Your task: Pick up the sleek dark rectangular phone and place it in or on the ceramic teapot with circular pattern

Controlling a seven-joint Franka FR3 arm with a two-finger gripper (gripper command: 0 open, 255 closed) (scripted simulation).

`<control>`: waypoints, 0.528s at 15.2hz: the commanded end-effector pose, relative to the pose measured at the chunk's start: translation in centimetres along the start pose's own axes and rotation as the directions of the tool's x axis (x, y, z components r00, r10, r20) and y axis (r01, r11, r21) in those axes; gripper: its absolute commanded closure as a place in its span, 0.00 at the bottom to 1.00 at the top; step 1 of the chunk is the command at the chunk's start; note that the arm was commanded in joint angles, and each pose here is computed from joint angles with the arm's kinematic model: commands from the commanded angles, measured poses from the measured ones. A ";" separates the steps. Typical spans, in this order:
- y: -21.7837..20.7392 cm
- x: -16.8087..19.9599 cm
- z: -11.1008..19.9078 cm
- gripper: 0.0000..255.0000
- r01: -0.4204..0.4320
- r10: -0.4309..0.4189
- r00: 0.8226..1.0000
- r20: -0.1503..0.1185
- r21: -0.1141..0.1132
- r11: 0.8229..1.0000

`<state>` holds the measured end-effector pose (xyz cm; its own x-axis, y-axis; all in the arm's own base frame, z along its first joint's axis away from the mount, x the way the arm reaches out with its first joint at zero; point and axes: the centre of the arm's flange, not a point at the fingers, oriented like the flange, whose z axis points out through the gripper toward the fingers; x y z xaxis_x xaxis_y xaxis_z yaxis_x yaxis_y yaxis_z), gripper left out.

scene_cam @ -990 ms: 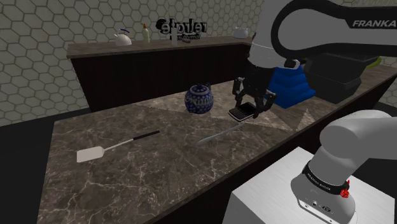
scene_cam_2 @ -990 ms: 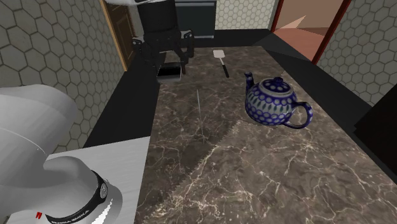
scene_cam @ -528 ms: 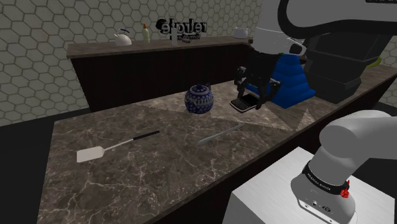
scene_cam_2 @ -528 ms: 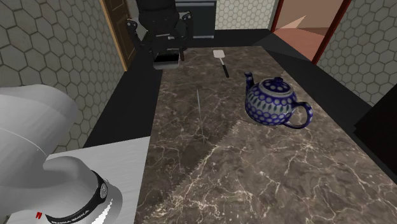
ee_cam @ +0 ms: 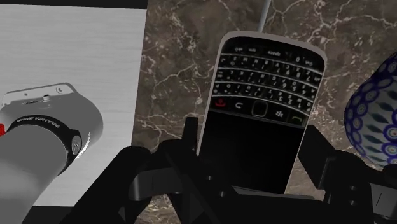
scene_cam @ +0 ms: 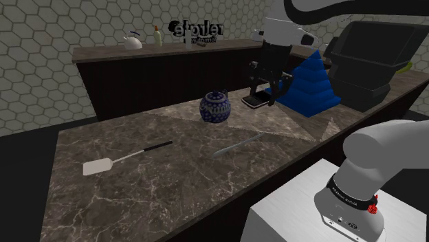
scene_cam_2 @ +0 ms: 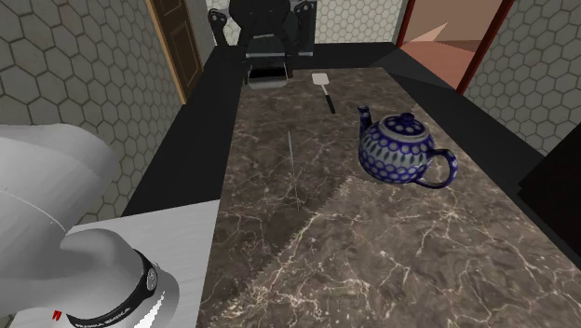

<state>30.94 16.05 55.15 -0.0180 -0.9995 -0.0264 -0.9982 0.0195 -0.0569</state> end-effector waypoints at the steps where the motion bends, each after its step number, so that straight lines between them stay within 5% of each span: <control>1: -2.6 0.5 -0.2 1.00 0.000 0.000 1.000 0.001 0.001 1.000; 8: -11.6 2.4 0.1 1.00 0.000 0.000 1.000 0.001 0.001 1.000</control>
<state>41.04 13.72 55.67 -0.0184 -0.9995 -0.0255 -0.9982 0.0198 -0.0565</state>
